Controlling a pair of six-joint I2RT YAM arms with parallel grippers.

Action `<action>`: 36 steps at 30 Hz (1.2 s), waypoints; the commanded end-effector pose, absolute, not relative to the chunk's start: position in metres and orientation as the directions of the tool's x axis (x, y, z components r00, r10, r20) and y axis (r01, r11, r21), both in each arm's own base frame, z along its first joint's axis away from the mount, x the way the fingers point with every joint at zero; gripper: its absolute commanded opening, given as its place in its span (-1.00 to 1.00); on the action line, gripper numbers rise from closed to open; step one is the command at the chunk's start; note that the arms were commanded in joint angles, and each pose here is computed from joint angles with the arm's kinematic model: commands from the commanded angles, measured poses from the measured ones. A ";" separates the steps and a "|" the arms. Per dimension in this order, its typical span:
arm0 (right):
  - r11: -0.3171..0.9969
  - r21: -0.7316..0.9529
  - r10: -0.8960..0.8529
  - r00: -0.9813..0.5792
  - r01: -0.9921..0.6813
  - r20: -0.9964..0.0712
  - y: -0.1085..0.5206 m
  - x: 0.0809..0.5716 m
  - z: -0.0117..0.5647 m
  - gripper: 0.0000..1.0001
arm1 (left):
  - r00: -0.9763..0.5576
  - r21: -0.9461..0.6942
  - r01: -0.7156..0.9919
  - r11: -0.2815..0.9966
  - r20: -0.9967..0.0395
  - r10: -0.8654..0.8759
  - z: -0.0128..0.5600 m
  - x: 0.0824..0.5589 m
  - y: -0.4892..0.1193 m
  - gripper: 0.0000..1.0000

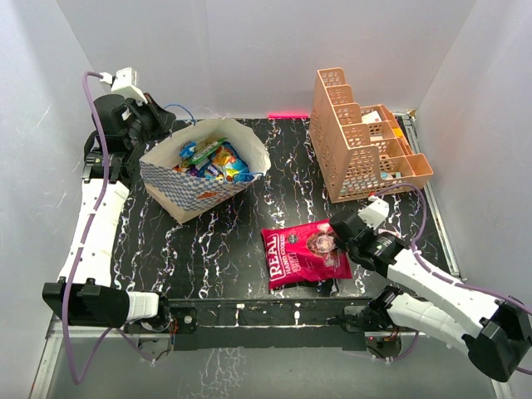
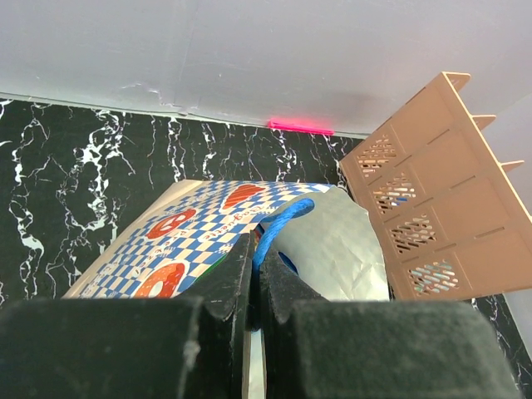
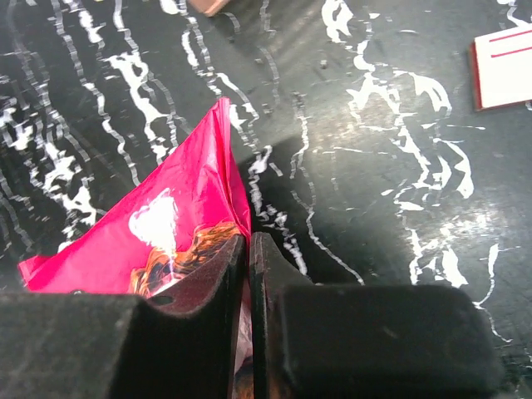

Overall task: Take the snacks out of the paper bag
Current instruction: Place the snack at the center of the board.

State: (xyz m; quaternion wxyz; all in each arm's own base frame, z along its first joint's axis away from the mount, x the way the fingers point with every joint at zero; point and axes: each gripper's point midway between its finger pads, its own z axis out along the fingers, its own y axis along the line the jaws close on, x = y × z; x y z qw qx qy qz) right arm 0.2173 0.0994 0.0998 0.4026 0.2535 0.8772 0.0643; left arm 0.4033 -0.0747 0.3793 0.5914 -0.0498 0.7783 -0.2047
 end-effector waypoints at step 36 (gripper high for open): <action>0.702 0.370 0.098 -0.432 -0.608 -0.896 0.201 0.245 0.278 0.64 | -0.016 -0.102 0.675 0.731 -0.992 -0.123 0.423 0.295 -0.169 -1.00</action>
